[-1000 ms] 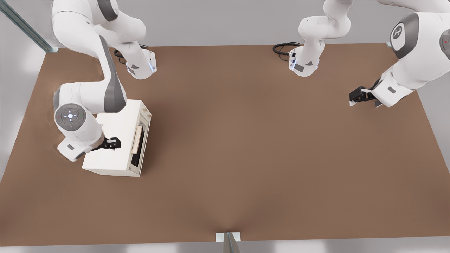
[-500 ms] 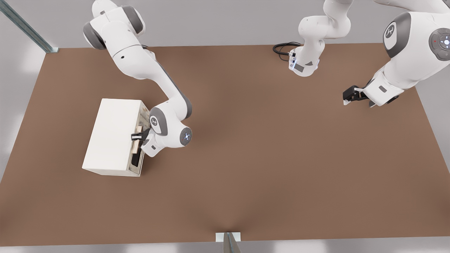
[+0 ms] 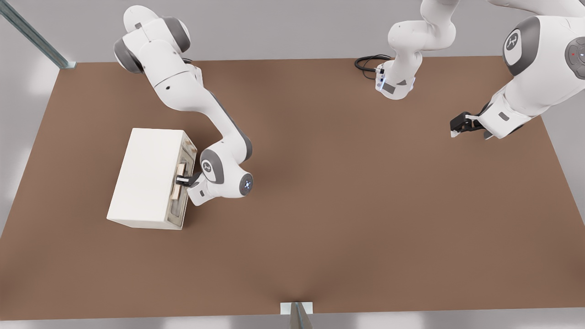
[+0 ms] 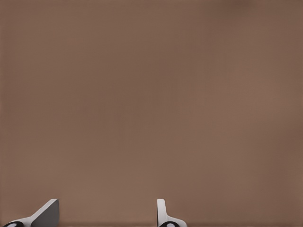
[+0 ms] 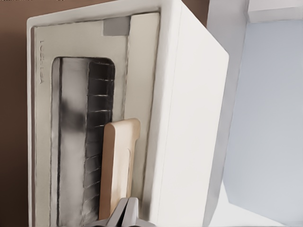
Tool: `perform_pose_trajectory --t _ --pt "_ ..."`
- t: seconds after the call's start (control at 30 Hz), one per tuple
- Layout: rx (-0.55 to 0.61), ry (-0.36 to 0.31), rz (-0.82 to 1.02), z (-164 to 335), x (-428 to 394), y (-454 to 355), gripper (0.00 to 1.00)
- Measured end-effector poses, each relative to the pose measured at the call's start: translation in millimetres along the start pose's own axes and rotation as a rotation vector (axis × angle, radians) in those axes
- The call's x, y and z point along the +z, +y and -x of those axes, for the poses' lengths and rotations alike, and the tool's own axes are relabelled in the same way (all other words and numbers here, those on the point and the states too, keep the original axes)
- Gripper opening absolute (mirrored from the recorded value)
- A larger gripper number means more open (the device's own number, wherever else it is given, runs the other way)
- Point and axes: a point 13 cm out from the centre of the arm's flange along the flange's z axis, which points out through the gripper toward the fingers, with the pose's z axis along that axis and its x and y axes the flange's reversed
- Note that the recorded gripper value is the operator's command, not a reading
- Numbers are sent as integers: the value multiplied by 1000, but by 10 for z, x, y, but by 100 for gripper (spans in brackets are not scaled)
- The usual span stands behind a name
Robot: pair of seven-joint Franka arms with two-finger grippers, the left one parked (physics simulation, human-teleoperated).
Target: Keep left arm still and open the oven door with right arm
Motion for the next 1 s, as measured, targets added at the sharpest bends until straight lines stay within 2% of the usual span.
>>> perform_pose_trajectory --t 0.17,0.3,0.33,0.37,0.4,0.43,0.47,0.53,0.6,0.7,1.0 --pt "54 -8 -3 -8 -57 88 21" --pt "102 -82 100 37 -890 773 21" --pt "113 -90 149 -22 -1134 914 100" --pt "138 -64 220 -23 -1287 853 100" --pt "169 -6 308 43 -1330 616 100" --pt "211 82 428 211 -1248 166 100" --pt "246 131 543 354 -1204 -303 100" --pt "304 160 728 518 -1068 -1266 100" --pt "351 184 833 393 -645 -2074 100" --pt "358 155 927 403 -393 -2524 100" --pt "205 18 992 551 -425 -2593 100"
